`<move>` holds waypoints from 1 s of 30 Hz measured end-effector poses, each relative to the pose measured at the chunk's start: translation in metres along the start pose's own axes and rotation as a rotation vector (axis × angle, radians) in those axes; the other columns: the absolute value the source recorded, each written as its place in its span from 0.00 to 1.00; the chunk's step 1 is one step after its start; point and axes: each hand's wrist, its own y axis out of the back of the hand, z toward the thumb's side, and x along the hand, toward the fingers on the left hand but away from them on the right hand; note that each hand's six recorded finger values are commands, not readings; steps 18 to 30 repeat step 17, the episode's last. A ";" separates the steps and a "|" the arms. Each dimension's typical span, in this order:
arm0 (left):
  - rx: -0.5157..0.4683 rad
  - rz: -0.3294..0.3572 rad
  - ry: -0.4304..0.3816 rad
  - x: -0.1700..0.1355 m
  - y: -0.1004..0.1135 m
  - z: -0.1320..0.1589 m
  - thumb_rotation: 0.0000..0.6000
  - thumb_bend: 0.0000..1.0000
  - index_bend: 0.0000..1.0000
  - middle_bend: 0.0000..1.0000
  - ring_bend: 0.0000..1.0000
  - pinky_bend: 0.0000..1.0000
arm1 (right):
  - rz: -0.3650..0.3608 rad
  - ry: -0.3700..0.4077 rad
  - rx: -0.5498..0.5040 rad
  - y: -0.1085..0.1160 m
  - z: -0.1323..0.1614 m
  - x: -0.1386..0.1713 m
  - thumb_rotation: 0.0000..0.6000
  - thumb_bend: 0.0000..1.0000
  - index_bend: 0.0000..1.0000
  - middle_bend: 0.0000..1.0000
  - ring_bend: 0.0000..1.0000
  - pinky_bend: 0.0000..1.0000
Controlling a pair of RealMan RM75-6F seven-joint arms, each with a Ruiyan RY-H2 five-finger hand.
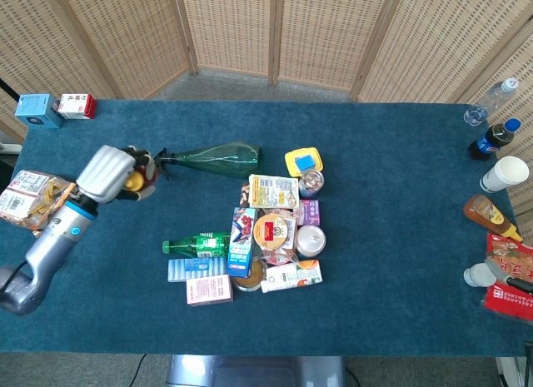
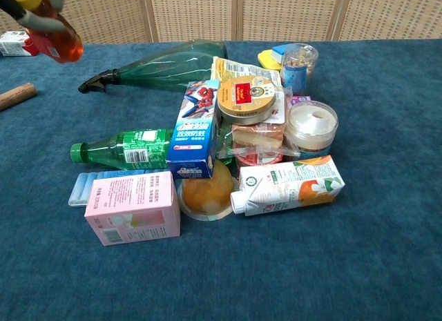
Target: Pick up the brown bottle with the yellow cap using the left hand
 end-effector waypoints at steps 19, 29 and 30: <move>-0.168 0.244 0.016 -0.022 0.105 0.001 1.00 0.30 0.80 0.79 0.79 0.78 | 0.023 0.038 -0.024 -0.016 0.011 -0.009 0.86 0.12 0.00 0.09 0.00 0.00; -0.168 0.244 0.016 -0.022 0.105 0.001 1.00 0.30 0.80 0.79 0.79 0.78 | 0.023 0.038 -0.024 -0.016 0.011 -0.009 0.86 0.12 0.00 0.09 0.00 0.00; -0.168 0.244 0.016 -0.022 0.105 0.001 1.00 0.30 0.80 0.79 0.79 0.78 | 0.023 0.038 -0.024 -0.016 0.011 -0.009 0.86 0.12 0.00 0.09 0.00 0.00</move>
